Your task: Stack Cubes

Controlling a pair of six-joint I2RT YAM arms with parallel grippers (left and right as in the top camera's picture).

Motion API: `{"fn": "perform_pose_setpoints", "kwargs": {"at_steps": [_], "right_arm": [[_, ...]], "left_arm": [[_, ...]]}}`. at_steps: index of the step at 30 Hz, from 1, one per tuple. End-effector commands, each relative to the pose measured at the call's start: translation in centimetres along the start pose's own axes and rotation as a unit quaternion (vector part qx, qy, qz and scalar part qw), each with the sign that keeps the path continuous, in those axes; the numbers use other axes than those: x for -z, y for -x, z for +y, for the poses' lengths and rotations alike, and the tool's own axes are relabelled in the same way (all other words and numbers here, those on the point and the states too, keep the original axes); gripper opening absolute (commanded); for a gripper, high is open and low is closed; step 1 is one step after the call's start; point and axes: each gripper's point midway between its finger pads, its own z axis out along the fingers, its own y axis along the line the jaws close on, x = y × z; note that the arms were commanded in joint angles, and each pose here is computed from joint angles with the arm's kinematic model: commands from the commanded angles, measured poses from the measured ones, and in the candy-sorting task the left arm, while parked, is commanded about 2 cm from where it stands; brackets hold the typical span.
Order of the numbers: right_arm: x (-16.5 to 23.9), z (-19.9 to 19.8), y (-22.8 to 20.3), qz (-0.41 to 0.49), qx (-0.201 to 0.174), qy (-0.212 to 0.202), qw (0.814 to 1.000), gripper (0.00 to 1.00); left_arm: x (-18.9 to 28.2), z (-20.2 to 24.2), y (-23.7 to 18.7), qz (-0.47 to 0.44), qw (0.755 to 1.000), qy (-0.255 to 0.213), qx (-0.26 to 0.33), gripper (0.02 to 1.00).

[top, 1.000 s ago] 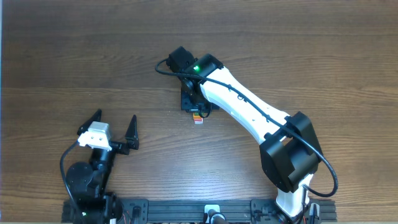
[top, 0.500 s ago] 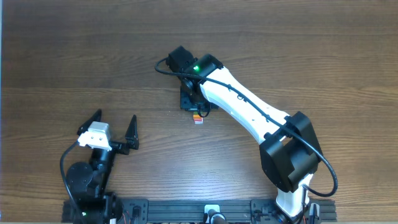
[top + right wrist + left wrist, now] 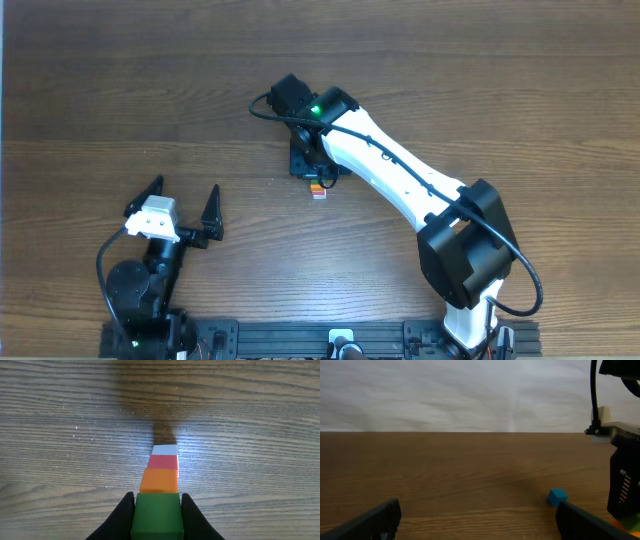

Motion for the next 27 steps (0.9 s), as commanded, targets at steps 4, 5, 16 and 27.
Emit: {"fn": "perform_pose_setpoints", "kwargs": {"at_steps": [4,5,16,27], "right_arm": [[-0.83,-0.21,-0.41,0.011,-0.002,-0.008,1.0,0.172],[-0.83,-0.22,-0.42,0.011,-0.002,-0.008,1.0,0.172],[-1.12,-0.19,-0.68,0.013,0.0,-0.009,1.0,0.178],[-1.16,0.09,-0.79,0.012,0.004,-0.008,1.0,0.18]], "left_arm": [[0.01,0.05,-0.11,0.0,1.0,0.0,-0.007,0.998],[0.01,0.05,-0.11,0.0,1.0,0.0,-0.007,0.996],[0.01,0.05,-0.11,0.0,1.0,0.0,-0.007,0.998],[0.01,0.05,-0.11,0.0,1.0,0.0,-0.007,1.0]]}}
